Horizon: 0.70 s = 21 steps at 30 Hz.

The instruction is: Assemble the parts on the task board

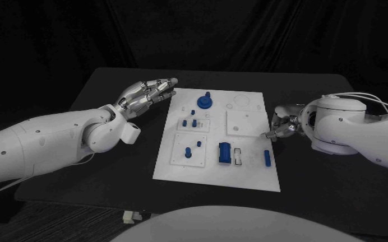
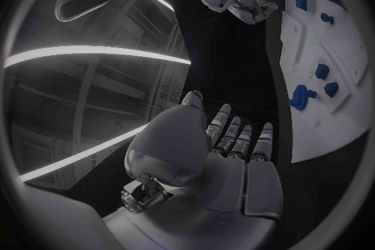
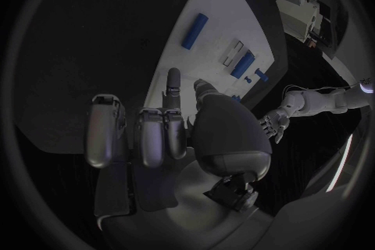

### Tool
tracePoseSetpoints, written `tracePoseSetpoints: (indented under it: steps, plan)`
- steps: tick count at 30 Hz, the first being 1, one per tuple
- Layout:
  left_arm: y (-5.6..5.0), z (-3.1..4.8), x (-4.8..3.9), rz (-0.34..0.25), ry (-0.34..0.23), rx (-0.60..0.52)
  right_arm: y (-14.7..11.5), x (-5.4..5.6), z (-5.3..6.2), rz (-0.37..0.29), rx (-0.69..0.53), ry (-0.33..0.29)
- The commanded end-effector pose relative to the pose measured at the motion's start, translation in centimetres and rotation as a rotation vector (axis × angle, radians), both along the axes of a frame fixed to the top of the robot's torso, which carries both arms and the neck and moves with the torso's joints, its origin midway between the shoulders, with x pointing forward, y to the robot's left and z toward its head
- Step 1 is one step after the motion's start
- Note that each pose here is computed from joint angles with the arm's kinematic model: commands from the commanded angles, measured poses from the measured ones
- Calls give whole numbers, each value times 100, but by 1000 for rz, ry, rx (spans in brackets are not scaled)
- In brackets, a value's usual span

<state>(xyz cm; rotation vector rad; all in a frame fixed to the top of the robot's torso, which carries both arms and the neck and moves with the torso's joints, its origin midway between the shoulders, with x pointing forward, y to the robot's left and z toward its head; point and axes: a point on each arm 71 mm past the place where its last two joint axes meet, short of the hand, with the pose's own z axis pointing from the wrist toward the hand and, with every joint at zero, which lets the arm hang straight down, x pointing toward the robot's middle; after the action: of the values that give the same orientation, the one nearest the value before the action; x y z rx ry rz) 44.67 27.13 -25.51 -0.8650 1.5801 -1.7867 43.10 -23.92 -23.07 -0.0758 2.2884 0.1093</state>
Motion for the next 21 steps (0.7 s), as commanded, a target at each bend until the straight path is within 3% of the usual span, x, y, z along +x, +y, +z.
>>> tracePoseSetpoints:
  steps: [1,21]
  plan:
    - [-16,9,-5,-7,-7,-16,-21,-39,-69,-5,-32,51]
    - [-6,6,-12,-7,-1,-11,11,-166,-259,5,-31,102]
